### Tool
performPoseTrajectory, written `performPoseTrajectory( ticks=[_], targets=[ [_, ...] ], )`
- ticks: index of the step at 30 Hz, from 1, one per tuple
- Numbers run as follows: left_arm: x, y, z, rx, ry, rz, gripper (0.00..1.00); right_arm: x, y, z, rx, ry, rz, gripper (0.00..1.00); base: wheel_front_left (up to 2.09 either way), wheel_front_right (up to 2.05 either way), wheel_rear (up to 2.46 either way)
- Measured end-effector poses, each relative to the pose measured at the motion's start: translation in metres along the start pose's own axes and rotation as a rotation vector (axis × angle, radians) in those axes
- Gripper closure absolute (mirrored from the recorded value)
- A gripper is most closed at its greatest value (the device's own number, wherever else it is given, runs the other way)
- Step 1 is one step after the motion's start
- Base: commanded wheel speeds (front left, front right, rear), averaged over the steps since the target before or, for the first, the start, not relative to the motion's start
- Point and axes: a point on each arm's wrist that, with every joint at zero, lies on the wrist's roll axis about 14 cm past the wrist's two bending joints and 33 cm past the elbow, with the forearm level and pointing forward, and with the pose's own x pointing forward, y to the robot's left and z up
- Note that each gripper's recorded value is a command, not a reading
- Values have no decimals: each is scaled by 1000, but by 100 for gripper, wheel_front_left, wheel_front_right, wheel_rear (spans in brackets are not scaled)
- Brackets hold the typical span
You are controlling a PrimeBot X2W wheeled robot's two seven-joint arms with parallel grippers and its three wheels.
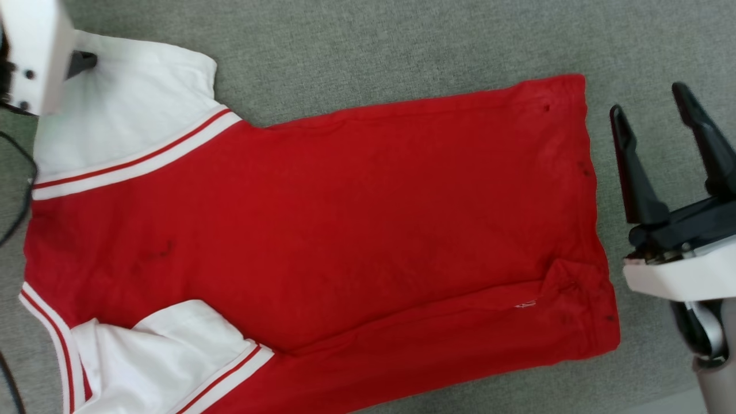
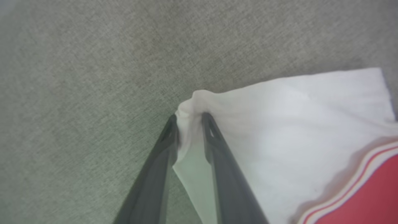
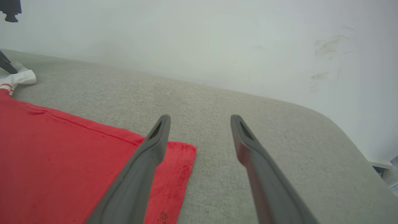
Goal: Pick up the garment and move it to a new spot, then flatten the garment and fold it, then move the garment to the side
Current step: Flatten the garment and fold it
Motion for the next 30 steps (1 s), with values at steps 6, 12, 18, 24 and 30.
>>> performPoseTrajectory(
  ticks=[6,12,18,24,30],
  targets=[
    [-18,-7,4,16,-65,7,100,13,-11,35,-85,-64,23,0,0,0,0],
    [-55,-15,14,55,-174,31,100,28,-15,62,-208,22,99,0,0,0,0],
    [-84,-32,13,117,-235,37,100,34,-7,43,-215,364,215,0,0,0,0],
    [-98,-42,5,170,-255,38,100,31,-9,18,-243,719,302,0,0,0,0],
    [-96,-46,1,203,-257,34,100,32,2,-13,-211,989,367,0,0,0,0]
  ],
)
